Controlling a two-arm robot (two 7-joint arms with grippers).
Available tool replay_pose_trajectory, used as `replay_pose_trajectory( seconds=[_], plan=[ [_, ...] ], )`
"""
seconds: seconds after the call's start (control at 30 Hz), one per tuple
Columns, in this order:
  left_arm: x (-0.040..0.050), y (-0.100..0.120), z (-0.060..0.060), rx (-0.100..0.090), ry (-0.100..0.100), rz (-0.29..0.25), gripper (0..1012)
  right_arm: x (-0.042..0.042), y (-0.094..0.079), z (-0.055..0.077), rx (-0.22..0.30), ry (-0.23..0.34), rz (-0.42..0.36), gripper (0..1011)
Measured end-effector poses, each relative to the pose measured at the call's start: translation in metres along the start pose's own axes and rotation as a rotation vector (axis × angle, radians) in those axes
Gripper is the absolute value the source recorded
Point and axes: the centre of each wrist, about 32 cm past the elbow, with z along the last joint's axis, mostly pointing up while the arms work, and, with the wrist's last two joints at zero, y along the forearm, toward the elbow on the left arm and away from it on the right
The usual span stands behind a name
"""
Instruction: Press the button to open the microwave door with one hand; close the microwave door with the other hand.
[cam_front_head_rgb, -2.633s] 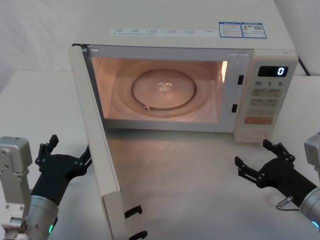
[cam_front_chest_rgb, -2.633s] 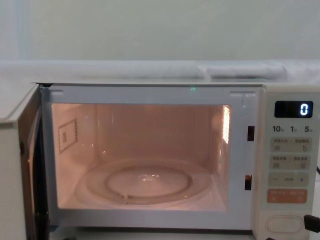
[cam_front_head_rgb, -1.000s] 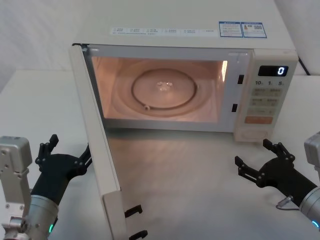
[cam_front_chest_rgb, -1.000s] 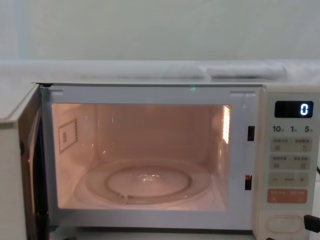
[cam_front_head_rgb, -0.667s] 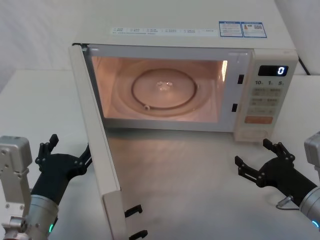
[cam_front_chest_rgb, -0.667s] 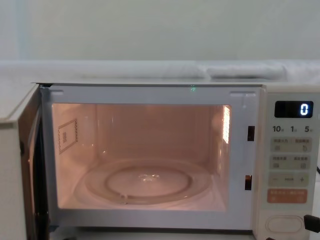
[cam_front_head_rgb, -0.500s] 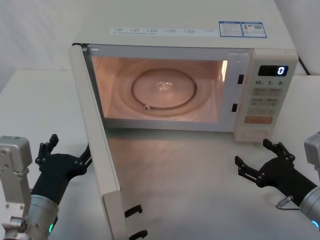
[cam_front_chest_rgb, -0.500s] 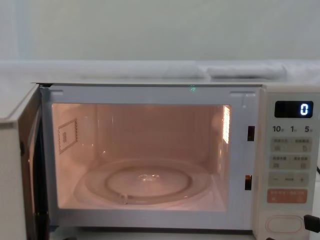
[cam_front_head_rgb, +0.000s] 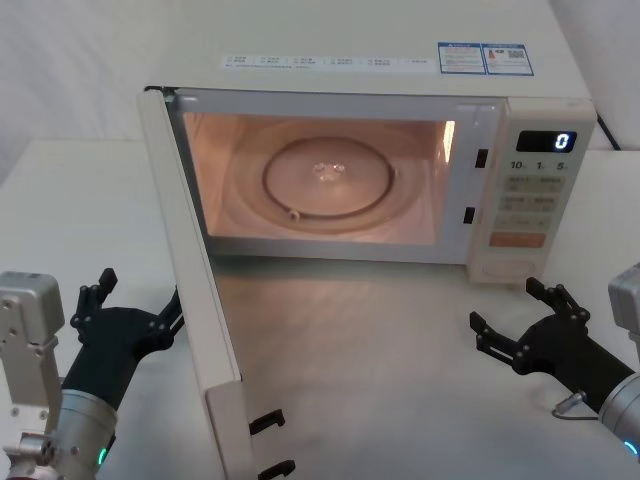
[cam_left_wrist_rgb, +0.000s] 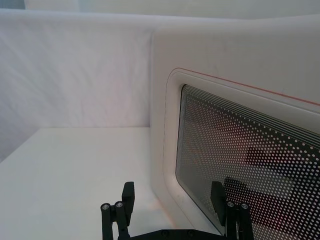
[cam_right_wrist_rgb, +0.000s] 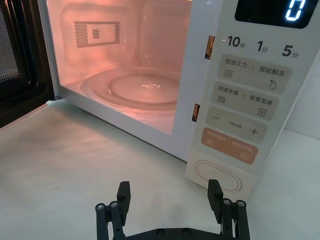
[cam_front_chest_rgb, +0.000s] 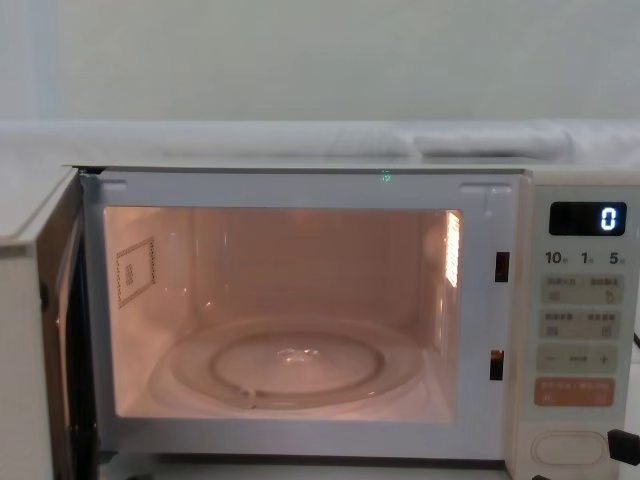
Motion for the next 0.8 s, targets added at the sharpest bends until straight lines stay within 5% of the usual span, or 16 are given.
replay_pose_trajectory(
  seconds=[0.33,0.8],
  plan=[
    [0.0,0.0,0.0,0.0,0.0,0.0,862,0.0,0.0,0.0,0.0,0.0,0.0,1000],
    [0.0,0.0,0.0,0.0,0.0,0.0,422,0.0,0.0,0.0,0.0,0.0,0.0,1000]
  ],
)
